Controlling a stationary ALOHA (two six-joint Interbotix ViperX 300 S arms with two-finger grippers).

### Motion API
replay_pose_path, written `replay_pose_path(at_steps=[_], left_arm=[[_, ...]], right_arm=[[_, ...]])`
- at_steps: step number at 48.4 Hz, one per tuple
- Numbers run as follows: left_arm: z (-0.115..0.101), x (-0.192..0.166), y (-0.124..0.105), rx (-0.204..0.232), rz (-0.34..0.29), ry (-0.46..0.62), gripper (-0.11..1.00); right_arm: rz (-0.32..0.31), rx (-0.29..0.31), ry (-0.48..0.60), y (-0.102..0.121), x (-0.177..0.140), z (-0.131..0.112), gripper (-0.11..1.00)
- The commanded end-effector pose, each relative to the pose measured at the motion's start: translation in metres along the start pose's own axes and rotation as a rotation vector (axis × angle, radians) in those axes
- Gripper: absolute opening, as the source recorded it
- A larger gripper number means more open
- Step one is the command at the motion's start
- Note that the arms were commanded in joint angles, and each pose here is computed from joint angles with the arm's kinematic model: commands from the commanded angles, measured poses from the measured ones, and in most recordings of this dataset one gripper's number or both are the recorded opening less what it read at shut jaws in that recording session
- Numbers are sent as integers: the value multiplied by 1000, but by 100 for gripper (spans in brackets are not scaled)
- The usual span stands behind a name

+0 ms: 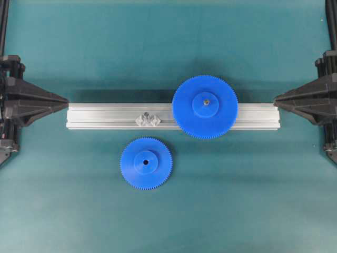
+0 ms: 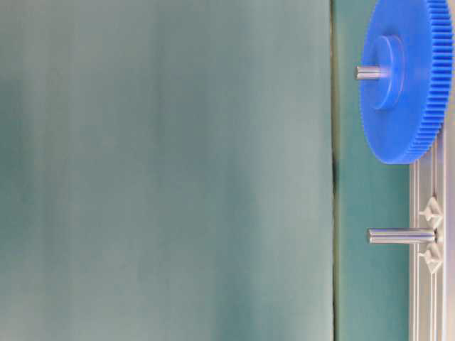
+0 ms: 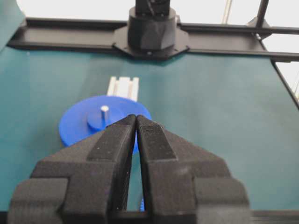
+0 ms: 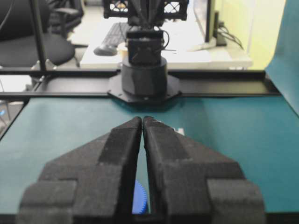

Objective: Insert the small gear onto the shaft.
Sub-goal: 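Move the left gripper toward the small blue gear on the table, then lower the left gripper and grasp the small blue gear's hub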

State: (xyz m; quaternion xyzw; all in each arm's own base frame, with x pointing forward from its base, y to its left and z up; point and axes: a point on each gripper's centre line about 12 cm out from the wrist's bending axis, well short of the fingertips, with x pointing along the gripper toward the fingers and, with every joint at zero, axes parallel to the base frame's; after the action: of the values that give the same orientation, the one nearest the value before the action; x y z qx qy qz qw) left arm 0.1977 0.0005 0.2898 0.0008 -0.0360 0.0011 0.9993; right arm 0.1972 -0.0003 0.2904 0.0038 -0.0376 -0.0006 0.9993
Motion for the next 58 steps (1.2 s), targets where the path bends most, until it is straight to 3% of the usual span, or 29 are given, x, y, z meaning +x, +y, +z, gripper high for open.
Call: replay_pose_path(at_steps=[1, 4, 7, 15, 29, 36, 44, 58], left_arm=[[10, 8, -7, -26, -36, 11, 10], [12, 12, -10, -47, -45, 50, 10], [14, 16, -12, -54, -56, 89, 1], [15, 31, -16, -41, -65, 204, -1], [-18, 88, -29, -28, -92, 442, -1], [-45, 122, -38, -23, -102, 580, -1], [-63, 152, -43, -19, -102, 649, -1], [-90, 170, -53, -6, -116, 758, 0]], right_arm=[[-1, 7, -5, 0, 3, 4, 16], [-8, 45, 51, -1, 3, -1, 12], [-11, 76, 129, -1, 4, -6, 7], [-10, 101, 310, 1, 3, -10, 6], [-7, 112, 528, 4, 9, -14, 6], [-10, 129, 613, 6, 19, -20, 6], [-8, 131, 699, 8, 29, -32, 6], [-10, 135, 764, 9, 36, -46, 6]])
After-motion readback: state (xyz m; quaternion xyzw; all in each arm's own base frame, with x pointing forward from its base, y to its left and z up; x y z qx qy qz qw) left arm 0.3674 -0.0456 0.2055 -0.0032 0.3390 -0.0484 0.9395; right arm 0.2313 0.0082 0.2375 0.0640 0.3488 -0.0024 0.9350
